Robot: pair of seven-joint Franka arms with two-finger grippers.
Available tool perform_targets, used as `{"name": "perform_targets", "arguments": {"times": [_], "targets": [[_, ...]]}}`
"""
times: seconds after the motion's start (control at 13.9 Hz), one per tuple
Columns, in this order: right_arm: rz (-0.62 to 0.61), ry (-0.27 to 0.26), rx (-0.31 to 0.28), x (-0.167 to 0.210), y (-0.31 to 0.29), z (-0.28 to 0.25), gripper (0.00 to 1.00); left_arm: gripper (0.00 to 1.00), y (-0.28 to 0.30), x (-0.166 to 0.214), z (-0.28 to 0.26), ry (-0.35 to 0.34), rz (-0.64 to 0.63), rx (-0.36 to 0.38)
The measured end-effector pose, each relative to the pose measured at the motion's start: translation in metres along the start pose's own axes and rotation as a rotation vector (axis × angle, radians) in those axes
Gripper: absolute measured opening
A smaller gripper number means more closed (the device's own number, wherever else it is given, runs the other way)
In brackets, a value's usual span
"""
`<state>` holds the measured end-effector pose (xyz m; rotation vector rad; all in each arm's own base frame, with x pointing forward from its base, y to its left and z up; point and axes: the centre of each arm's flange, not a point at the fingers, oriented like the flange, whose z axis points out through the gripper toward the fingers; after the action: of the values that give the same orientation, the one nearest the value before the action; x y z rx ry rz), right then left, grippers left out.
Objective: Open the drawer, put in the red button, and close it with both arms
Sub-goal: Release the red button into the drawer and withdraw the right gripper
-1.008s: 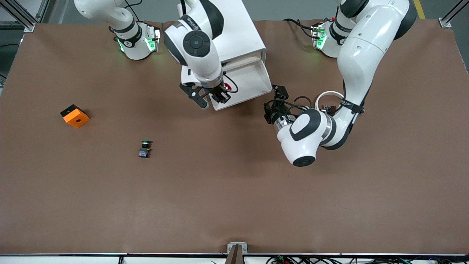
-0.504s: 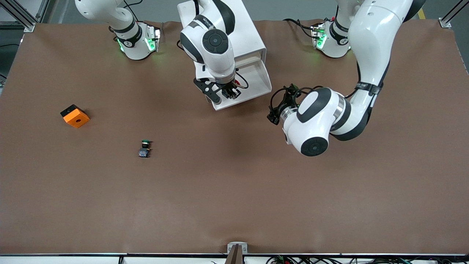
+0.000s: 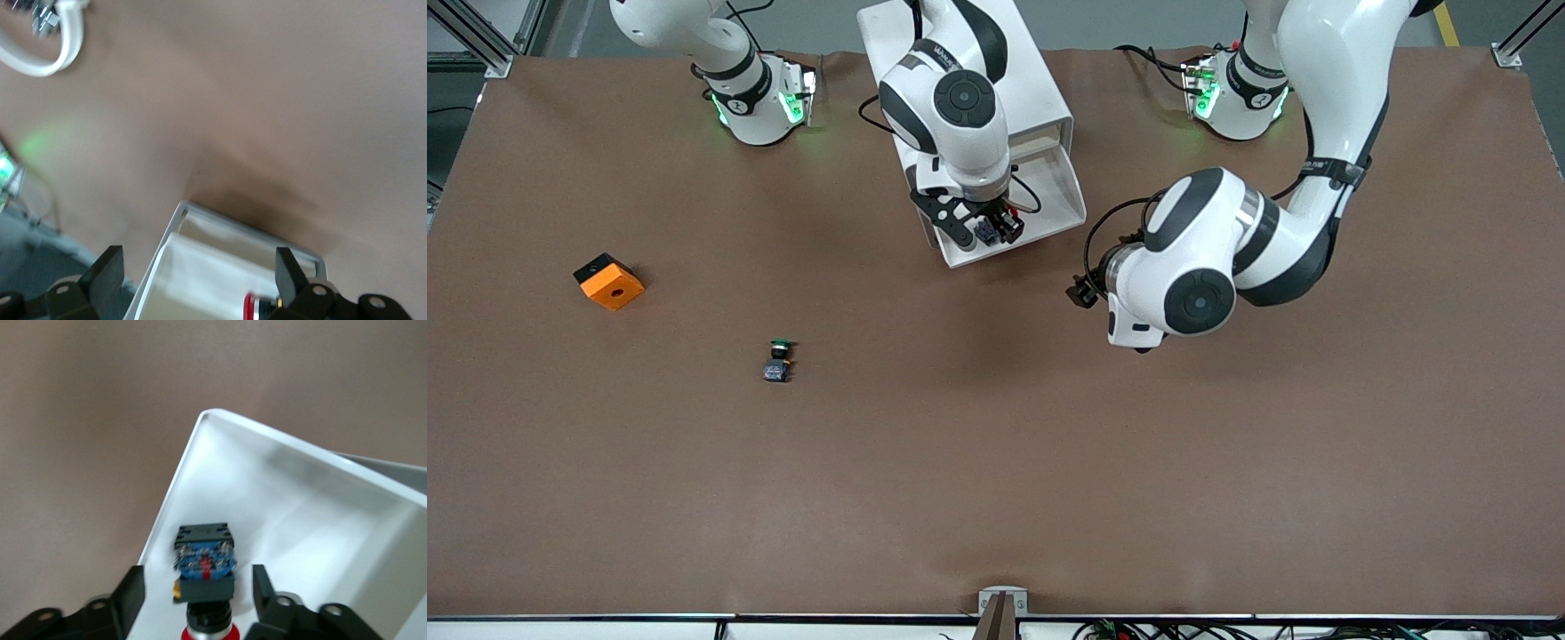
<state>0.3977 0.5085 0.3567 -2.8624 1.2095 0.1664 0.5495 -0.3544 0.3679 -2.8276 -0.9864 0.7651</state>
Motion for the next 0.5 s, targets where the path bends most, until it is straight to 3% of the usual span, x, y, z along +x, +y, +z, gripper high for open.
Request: {"name": "perform_targets", "arguments": {"times": [0.14, 0.29, 0.5], "targets": [[-0.001, -0.002, 0.027, 0.0, -0.006, -0.013, 0.99, 1.0, 0.006, -0.009, 0.014, 0.07, 0.044, -0.018], [-0.007, 0.0, 0.041, 0.009, -0.012, -0.027, 1.0, 1.0, 0.013, -0.018, 0.025, 0.131, 0.079, -0.047], [-0.074, -0.002, -0.008, 0.051, -0.016, -0.052, 1.0, 1.0, 0.022, -0.029, 0.034, 0.213, 0.127, -0.125]]}}
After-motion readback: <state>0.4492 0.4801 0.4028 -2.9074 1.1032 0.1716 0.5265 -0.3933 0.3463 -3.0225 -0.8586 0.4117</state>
